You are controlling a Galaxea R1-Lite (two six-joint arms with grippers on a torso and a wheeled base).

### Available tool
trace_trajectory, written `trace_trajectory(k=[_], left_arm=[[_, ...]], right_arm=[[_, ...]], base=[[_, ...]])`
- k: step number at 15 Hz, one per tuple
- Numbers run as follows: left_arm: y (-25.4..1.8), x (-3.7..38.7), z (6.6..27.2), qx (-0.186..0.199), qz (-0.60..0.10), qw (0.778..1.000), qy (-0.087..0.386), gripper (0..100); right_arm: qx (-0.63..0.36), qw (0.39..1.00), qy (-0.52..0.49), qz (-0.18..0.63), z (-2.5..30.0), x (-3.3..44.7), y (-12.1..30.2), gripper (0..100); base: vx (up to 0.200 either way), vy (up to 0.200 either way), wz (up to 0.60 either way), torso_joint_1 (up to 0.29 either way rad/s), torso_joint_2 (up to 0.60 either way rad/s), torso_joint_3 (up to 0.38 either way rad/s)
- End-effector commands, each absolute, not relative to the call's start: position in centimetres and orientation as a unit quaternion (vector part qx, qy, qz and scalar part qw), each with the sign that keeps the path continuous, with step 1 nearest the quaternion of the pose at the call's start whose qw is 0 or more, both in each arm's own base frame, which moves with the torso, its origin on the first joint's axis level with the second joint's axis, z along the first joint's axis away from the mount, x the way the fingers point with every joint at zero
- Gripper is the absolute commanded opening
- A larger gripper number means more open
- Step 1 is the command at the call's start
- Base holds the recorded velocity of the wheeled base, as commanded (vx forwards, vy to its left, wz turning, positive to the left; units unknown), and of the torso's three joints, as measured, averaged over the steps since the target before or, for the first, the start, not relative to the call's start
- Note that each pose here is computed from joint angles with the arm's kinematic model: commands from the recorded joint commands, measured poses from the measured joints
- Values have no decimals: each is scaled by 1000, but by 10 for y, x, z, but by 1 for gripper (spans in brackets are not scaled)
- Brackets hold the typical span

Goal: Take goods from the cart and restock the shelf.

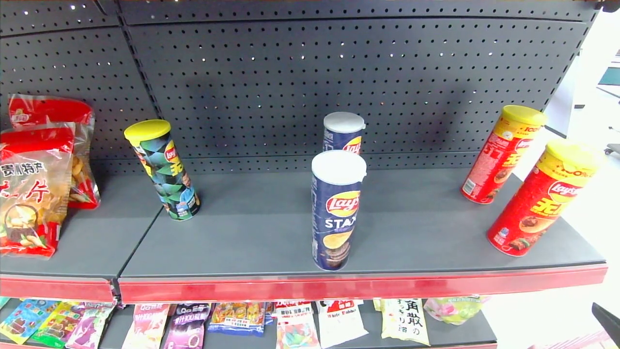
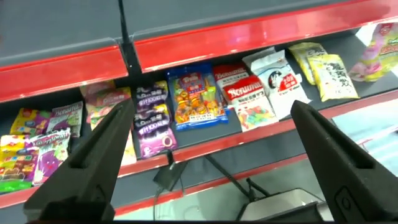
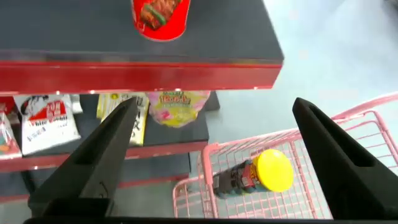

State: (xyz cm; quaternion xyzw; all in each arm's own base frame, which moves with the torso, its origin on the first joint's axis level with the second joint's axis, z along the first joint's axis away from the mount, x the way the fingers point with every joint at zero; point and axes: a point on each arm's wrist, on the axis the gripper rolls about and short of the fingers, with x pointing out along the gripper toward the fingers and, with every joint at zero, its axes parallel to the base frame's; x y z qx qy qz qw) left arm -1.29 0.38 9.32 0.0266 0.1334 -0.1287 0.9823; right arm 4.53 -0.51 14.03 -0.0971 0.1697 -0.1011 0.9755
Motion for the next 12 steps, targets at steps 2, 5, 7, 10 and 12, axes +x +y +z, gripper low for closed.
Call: trace_trajectory(k=[2, 5, 7, 10, 12], left_arm=[[2, -8, 101, 17, -133, 980, 149, 100], [2, -7, 97, 19, -135, 978, 160, 100], [0, -1, 108, 20, -135, 975, 174, 100], [-6, 18, 129, 3, -139, 973, 183, 100], [-16, 57, 150, -5, -137, 974, 179, 100]], right_arm=[[-92, 982, 121, -108, 142, 30, -5, 100], [-94, 982, 124, -107, 139, 28, -5, 100], [-94, 982, 124, -106, 134, 26, -5, 100], [-95, 982, 126, -105, 129, 24, -5, 100], [-96, 982, 128, -104, 129, 24, -5, 100]], base=[[0, 0, 0, 0, 0, 0], [0, 0, 0, 0, 0, 0], [0, 0, 0, 0, 0, 0], [0, 0, 0, 0, 0, 0], [0, 0, 0, 0, 0, 0]])
